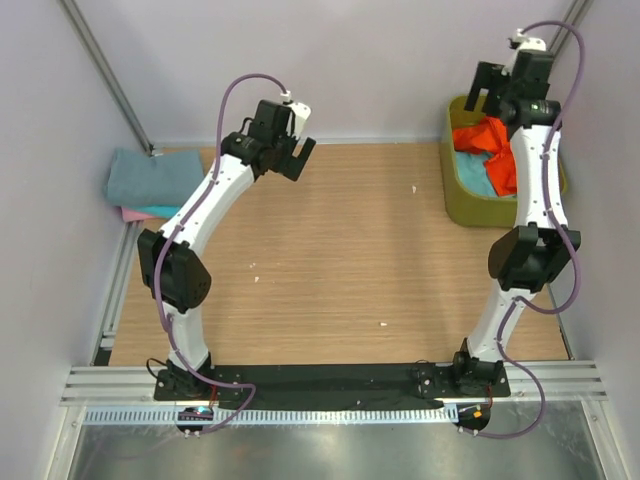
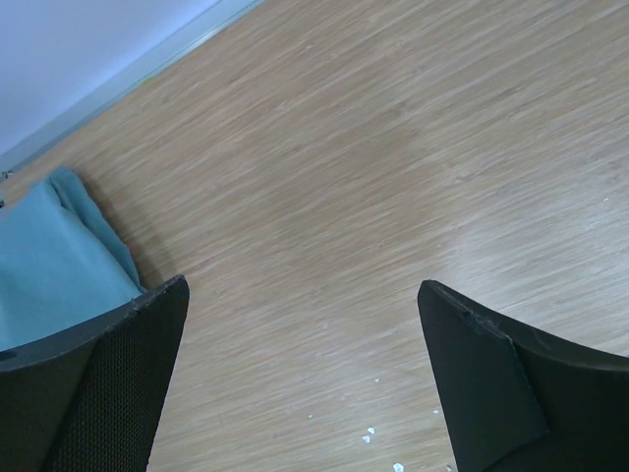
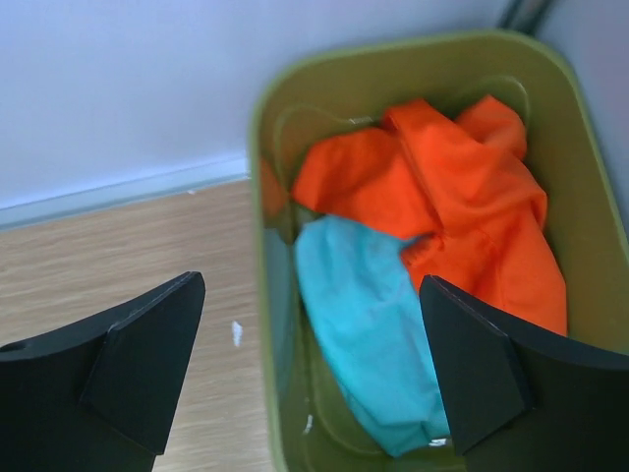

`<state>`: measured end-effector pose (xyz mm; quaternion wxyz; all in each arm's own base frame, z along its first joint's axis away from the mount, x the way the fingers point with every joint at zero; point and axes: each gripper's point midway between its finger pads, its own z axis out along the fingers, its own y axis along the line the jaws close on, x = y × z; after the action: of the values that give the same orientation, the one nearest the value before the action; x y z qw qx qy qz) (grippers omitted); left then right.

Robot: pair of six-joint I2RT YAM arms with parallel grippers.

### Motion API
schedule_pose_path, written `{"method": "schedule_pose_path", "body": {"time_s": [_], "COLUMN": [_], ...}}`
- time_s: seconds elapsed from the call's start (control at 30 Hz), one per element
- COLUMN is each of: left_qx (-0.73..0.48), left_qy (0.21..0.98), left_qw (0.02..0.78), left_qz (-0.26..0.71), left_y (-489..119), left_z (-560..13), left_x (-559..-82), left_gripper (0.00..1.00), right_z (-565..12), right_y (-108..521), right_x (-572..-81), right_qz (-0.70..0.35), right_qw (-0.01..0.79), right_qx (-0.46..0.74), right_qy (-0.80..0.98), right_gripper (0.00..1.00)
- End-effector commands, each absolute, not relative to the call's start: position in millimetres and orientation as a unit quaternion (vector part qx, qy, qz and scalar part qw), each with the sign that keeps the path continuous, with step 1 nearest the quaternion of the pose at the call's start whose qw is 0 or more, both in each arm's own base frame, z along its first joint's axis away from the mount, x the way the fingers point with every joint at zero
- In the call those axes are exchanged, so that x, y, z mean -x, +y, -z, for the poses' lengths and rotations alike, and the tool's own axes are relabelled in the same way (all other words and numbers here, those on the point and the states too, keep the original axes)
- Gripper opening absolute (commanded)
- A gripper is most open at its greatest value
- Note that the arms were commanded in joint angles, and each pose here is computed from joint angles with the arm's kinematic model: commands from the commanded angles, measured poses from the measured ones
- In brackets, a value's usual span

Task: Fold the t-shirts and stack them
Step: Grab the tshirt from the pile

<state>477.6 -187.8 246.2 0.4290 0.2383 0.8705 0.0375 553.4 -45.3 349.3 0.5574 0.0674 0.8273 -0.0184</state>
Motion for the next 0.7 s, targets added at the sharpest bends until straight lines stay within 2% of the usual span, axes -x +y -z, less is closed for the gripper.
{"method": "schedule_pose_path", "body": {"time_s": [0.0,0.13,0.33,0.67], "left_qx": [-0.249,-0.248,-0.251,-0.251], "left_qy": [0.851,0.857,0.868,0.880], "left_qw": [0.461,0.451,0.428,0.402], "left_qz": [-0.039,-0.012,0.011,-0.005], "left_y": [-182.9,-191.7,-197.0,-190.5], "left_z": [-282.9,-278.4,-263.1,-238.1], "left_x": [-469.6,-465.9,-456.2,-452.1], "left_gripper": [1.00,1.00,1.00,1.00], "right_z": [-300.4,-265.4,-218.7,-188.4], "right_y": [-51.7,-80.0,-115.7,-149.9], "right_x": [-554.6,-557.4,-574.4,-604.4], "right_qz": [-0.031,-0.037,-0.064,-0.019], "right_qw": [0.503,0.473,0.446,0.458], "right_qx": [-0.081,-0.108,-0.122,-0.118], "right_qy": [0.860,0.873,0.884,0.881], "right_gripper": [0.97,0.96,0.89,0.89]}}
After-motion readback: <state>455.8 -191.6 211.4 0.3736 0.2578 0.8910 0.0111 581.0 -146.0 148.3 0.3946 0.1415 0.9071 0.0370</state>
